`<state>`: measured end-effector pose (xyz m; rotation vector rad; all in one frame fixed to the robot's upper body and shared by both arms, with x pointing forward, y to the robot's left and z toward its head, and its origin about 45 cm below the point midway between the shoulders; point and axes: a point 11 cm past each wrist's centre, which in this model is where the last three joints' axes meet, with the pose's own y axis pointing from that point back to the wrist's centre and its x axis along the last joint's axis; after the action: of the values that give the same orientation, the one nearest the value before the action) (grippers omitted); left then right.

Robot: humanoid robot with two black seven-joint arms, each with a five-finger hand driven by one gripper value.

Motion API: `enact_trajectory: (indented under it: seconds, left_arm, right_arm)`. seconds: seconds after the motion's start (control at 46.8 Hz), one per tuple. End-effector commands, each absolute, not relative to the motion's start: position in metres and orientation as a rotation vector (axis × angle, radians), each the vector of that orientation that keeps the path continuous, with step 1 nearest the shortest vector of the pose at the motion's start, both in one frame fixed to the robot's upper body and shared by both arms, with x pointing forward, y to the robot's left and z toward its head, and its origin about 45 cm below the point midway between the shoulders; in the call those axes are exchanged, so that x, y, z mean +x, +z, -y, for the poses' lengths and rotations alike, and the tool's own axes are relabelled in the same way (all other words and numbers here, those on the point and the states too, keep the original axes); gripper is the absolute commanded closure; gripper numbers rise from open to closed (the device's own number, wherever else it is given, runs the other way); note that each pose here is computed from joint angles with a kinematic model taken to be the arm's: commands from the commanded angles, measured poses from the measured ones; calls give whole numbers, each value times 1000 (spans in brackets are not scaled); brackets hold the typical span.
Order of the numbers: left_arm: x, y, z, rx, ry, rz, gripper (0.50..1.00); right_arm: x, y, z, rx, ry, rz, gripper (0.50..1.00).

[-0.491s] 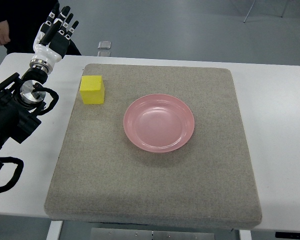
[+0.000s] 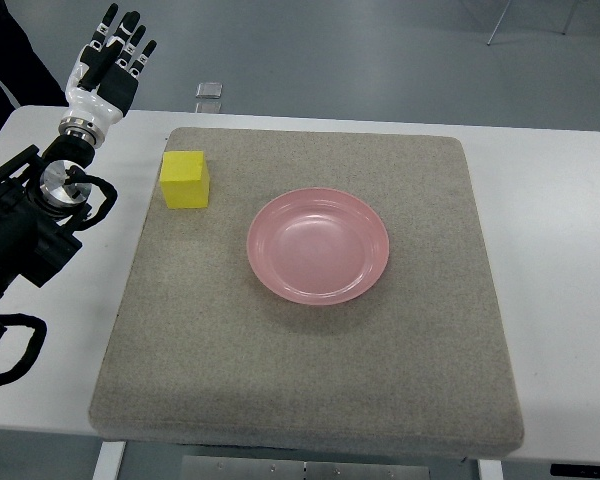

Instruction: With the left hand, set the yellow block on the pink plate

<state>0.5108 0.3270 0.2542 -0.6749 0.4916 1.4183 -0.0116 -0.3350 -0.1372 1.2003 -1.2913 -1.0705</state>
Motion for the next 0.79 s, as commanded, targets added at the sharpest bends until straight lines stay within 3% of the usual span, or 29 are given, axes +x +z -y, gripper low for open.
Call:
enact_trajectory:
  seconds: [0.0, 0.278, 0.555, 0.769]
  left_arm:
    - [511, 255, -327, -675, 1418, -491, 508]
    - [513, 258, -329, -590, 1417, -450, 510]
    - [519, 265, -303, -335, 1316, -313, 512]
    - [523, 280, -297, -182, 1264, -190, 512]
  right_arm:
    - [-12, -137, 335, 1201, -1072, 1291, 576]
    - [-12, -137, 335, 1200, -1071, 1292, 576]
    - [-12, -137, 335, 1200, -1071, 1292, 576]
    - [-12, -137, 335, 1200, -1071, 1292, 576]
